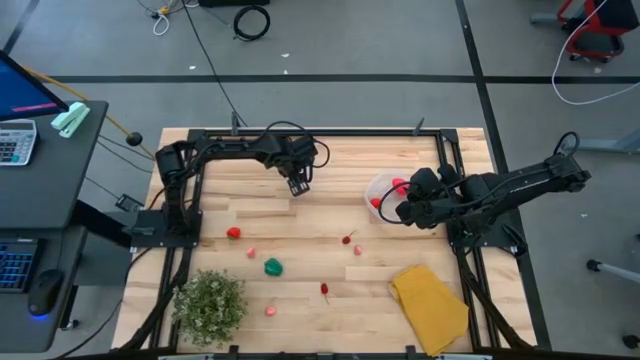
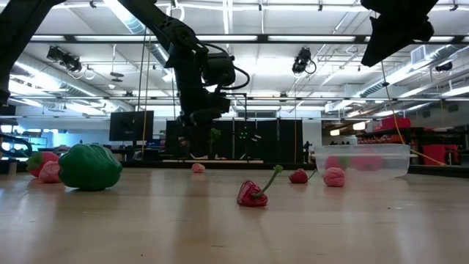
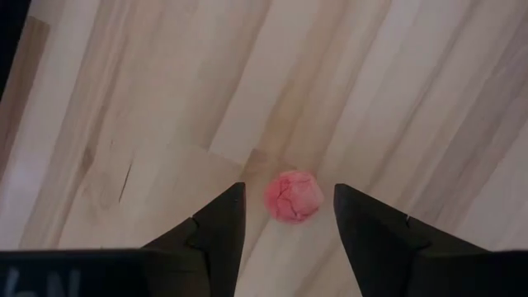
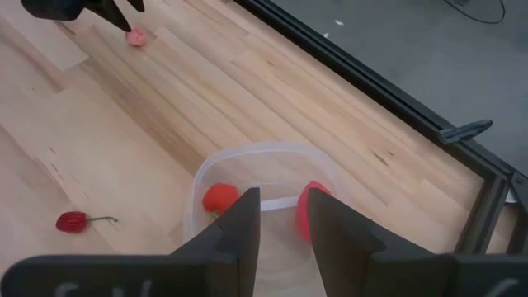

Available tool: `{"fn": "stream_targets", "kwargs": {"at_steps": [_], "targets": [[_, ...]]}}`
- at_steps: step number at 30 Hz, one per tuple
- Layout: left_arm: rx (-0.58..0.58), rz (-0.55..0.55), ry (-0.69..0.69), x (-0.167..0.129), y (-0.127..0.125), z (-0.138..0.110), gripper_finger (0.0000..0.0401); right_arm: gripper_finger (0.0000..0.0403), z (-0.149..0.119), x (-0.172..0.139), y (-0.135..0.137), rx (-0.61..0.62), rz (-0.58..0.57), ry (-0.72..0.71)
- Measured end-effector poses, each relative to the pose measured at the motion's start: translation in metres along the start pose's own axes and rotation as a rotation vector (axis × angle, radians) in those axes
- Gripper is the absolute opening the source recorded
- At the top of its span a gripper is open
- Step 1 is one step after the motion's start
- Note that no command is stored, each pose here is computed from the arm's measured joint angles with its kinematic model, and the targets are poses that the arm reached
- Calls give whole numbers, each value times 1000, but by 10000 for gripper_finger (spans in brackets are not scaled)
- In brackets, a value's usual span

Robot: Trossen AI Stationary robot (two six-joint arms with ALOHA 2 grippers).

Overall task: Pick and placing Produce into tupperware
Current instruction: Put the pink peach into the transparent container

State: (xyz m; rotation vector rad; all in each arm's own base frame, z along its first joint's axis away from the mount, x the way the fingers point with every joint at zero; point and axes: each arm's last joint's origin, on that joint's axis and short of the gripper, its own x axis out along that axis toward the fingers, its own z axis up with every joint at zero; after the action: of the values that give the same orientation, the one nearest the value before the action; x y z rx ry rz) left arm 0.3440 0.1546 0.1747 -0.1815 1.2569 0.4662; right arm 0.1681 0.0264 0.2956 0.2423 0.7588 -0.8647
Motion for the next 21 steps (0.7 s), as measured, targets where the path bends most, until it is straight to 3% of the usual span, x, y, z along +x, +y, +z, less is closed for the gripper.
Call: {"fn": "stream_targets", "kwargs": {"at_steps": [21], "targets": [[-60, 1, 8, 0, -3, -1, 189, 109, 0, 0, 0, 9, 2, 1]]}}
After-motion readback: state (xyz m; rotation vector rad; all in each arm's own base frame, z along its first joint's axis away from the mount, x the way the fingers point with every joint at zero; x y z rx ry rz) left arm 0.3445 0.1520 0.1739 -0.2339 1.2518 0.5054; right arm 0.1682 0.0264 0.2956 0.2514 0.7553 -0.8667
